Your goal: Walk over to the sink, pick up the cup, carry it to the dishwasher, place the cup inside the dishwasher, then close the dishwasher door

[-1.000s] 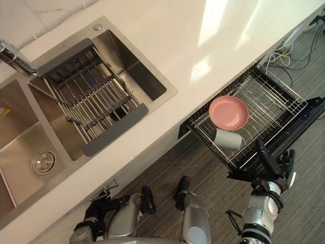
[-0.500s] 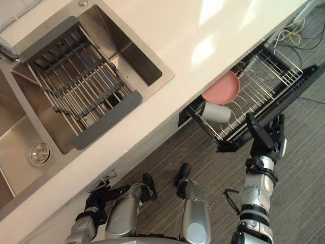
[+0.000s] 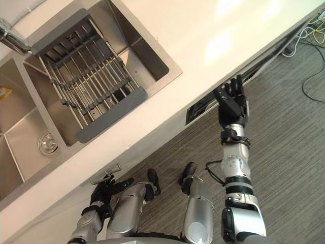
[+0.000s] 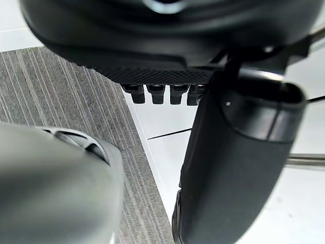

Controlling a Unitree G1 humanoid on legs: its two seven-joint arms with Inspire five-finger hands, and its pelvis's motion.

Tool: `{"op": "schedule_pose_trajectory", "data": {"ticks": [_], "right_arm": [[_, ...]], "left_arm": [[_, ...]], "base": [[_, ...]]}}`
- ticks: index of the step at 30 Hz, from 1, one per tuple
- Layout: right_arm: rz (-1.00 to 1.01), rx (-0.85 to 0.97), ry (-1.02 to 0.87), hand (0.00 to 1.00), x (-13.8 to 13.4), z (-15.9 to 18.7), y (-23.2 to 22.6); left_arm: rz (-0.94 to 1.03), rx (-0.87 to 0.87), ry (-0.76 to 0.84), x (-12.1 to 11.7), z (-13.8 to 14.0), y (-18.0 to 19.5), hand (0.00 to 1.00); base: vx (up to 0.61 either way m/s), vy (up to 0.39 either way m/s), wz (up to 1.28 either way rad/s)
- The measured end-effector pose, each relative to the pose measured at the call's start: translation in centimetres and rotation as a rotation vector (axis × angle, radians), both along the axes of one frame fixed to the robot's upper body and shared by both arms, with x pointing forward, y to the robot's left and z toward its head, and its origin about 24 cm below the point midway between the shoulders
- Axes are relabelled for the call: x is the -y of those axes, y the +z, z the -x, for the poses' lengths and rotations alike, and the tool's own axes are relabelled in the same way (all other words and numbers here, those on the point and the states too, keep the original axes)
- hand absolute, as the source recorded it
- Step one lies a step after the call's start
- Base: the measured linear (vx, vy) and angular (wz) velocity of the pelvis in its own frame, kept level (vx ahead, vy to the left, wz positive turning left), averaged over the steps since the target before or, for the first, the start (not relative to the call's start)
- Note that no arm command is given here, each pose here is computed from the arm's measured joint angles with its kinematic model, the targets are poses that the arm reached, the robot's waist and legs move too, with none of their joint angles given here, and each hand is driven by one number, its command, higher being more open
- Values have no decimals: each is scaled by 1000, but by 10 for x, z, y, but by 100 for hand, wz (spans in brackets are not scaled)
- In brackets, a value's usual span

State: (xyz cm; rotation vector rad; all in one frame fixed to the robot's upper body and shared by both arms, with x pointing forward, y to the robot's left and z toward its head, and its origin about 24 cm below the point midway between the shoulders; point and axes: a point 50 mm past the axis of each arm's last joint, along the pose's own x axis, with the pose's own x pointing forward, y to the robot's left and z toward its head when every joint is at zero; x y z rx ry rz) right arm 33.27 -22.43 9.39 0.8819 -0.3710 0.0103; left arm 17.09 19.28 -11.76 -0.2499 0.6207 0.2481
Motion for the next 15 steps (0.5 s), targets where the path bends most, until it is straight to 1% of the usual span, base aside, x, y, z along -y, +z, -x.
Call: {"op": "schedule_pose_trajectory", "data": {"ticks": [4,7,9,12,15], "right_arm": [[-66,1,16,100,-8,0,-5],[-89,-17,45,100,-16,4,-15],[-88,-33,54,100,-17,6,-20],[-37,-67,84,100,-18,9,-27],[101,-93,127,100,-15,17,-34]], "left_arm": [[16,3,19,3,1,-1,100],[22,-2,24,5,3,-2,100],[32,-7,17,8,6,-4,100],[20,23,-68,11,3,-1,100],[19,12,-95,14,3,-4,100]], "base": [[-30,-33,11],[-8,-60,13],[6,-74,4],[14,-72,-3],[41,-42,-8]]}}
